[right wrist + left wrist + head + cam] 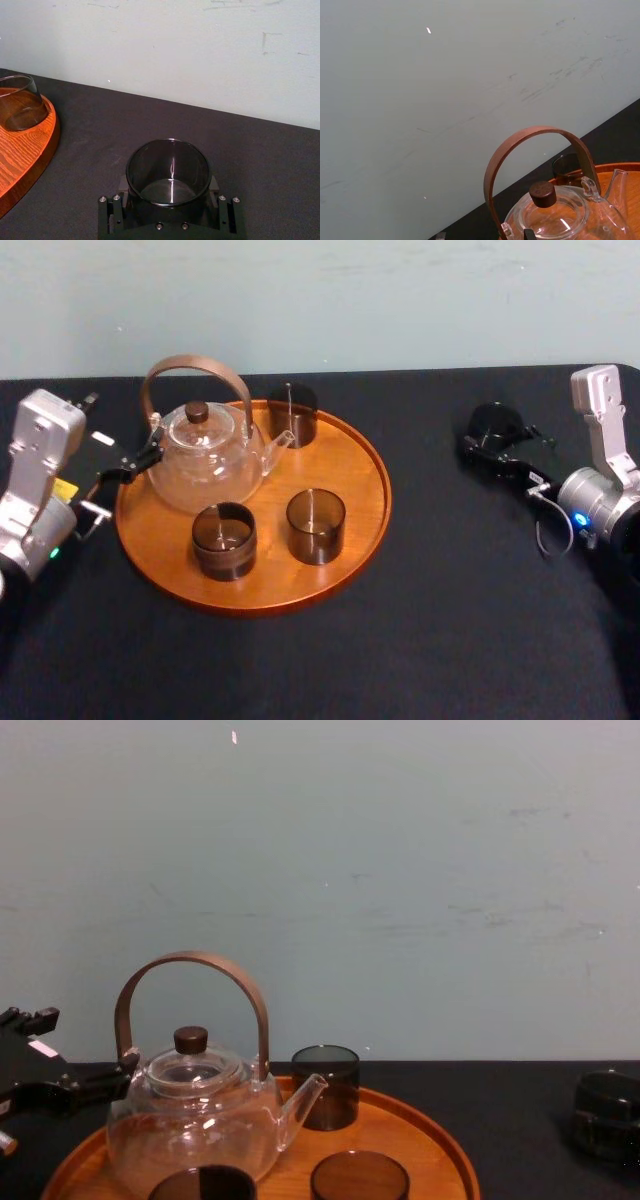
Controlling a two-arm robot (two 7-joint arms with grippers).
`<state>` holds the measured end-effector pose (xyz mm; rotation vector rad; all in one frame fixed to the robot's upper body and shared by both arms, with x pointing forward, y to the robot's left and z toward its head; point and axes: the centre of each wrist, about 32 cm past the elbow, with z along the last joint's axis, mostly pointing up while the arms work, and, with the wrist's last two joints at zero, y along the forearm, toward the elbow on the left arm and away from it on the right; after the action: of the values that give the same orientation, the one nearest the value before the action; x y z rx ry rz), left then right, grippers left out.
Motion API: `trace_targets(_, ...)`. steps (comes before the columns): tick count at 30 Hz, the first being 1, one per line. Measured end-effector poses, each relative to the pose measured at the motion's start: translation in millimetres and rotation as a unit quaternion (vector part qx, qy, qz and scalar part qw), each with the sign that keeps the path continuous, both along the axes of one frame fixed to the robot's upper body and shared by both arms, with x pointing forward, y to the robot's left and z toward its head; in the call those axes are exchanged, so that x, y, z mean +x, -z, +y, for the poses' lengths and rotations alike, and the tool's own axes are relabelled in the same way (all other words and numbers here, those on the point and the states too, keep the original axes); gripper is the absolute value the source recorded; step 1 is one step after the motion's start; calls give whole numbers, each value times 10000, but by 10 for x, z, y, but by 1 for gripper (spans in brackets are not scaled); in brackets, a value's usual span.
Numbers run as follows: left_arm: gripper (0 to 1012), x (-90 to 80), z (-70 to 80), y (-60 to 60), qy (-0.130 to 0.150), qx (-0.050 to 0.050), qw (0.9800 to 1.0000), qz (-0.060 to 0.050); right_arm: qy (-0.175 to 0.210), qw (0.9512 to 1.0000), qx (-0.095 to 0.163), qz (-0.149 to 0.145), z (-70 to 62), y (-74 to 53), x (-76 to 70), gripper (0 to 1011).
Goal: Pick up the glass from the table and place it on the tray.
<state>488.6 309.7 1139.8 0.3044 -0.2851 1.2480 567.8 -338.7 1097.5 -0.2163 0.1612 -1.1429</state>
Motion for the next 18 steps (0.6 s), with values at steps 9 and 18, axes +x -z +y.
trace_targets(9, 1010, 0, 0, 0, 0, 0, 10000, 0, 0, 10000, 0, 0, 0, 0, 0, 904)
trace_targets(18, 1009, 0, 0, 0, 0, 0, 10000, 0, 0, 10000, 0, 0, 0, 0, 0, 904)
